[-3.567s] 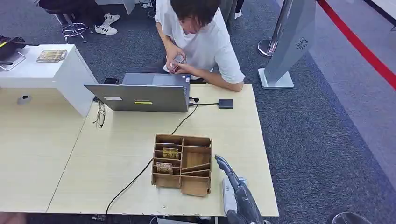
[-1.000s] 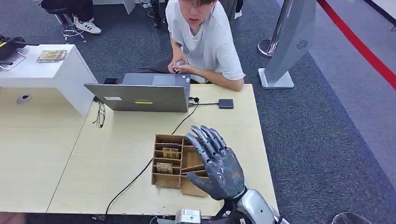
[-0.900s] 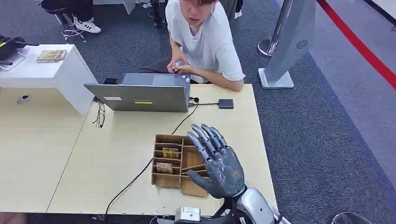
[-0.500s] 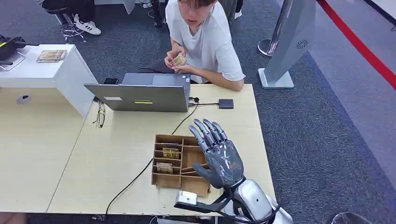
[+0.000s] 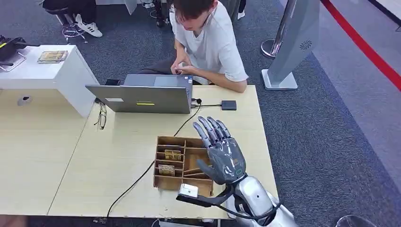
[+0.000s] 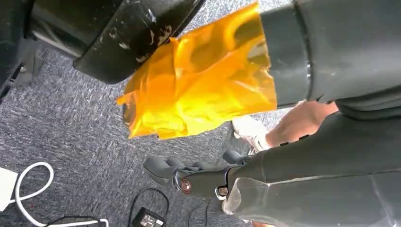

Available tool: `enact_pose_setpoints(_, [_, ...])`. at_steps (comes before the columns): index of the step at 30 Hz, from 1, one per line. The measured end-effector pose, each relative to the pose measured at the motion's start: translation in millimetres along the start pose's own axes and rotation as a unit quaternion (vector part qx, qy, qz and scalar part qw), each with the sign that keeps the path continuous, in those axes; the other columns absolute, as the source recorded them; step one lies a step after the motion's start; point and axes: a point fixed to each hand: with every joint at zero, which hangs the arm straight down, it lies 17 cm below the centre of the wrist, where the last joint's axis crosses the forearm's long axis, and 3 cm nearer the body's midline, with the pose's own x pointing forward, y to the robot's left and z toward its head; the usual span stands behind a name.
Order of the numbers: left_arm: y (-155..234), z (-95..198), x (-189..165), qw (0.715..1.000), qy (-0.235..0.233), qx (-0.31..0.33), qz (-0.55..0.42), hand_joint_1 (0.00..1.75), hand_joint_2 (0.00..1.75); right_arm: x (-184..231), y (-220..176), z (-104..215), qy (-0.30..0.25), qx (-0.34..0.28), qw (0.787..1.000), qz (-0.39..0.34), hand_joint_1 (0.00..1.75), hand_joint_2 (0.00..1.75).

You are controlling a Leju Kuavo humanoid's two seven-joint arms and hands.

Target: Pass the card to the sensor for recognition and then transmit it.

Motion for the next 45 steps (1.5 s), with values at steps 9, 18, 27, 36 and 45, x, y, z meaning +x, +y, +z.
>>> enact_pose_setpoints(9, [3,-1,2,1.000,-0.002,0.002,-0.002,0.00,0.00,-7,10,-4,0.013,0.014,1.000,0.001,0.00,1.75])
enact_pose_setpoints(18, [5,-2,3,1.000,-0.003,0.002,-0.004,0.00,0.00,-13,19,-3,0.022,0.026,0.999,0.002,0.00,1.75])
enact_pose_setpoints(27, [6,-2,4,1.000,-0.004,0.003,-0.004,0.00,0.00,-17,29,-2,0.031,0.043,0.999,0.003,0.00,1.75])
enact_pose_setpoints(36, [7,-3,3,1.000,-0.001,0.003,-0.006,0.00,0.00,-34,52,6,0.059,0.087,0.994,0.006,0.00,1.75])
enact_pose_setpoints(45, [8,-3,5,1.000,-0.002,0.003,-0.007,0.00,0.00,-46,67,10,0.079,0.110,0.991,0.008,0.00,1.75])
